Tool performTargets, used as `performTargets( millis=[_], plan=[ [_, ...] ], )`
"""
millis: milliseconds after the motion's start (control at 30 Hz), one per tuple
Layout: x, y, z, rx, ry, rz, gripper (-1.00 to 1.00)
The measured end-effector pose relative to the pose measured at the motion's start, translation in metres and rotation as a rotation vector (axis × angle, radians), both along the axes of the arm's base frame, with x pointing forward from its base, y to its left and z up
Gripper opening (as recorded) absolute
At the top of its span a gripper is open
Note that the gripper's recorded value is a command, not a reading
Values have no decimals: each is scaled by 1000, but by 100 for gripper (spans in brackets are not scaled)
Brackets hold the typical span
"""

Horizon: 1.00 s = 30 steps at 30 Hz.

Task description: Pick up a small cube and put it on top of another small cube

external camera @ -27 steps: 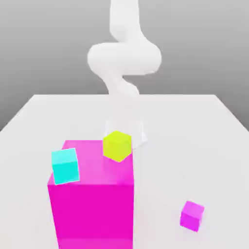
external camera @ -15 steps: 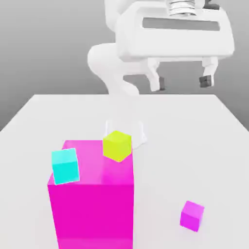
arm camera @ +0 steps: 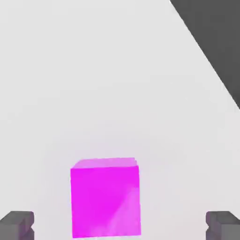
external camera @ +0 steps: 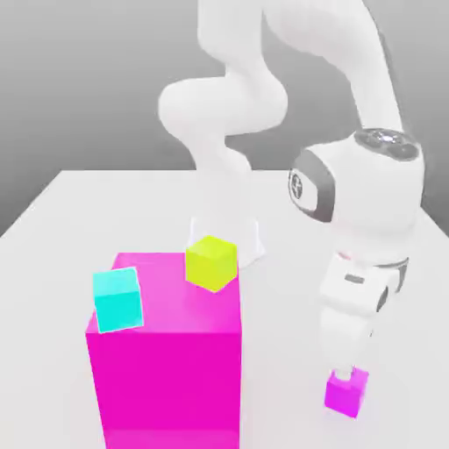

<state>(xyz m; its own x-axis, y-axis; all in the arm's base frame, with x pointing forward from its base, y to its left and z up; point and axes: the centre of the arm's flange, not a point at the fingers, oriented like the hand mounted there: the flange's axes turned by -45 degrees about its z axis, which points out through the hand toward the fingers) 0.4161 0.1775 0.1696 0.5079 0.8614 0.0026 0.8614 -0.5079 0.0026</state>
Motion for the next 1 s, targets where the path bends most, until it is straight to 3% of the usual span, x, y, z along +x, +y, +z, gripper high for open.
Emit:
performTargets(
  millis=[67, 100, 333, 600, 800, 900, 1000],
  plan=[
    [-1, 0, -24, -1, 3, 3, 0],
    [-2, 0, -35, -1, 3, 3, -100],
    [-2, 0, -38, -2, 4, 4, -100],
    [17, -3, 43, 2, -2, 15, -100],
    [76, -103, 132, -5, -10, -243, -100],
    [87, -129, 181, -10, -13, -315, -100],
    [89, -214, 231, -16, -14, -502, -100]
  ],
)
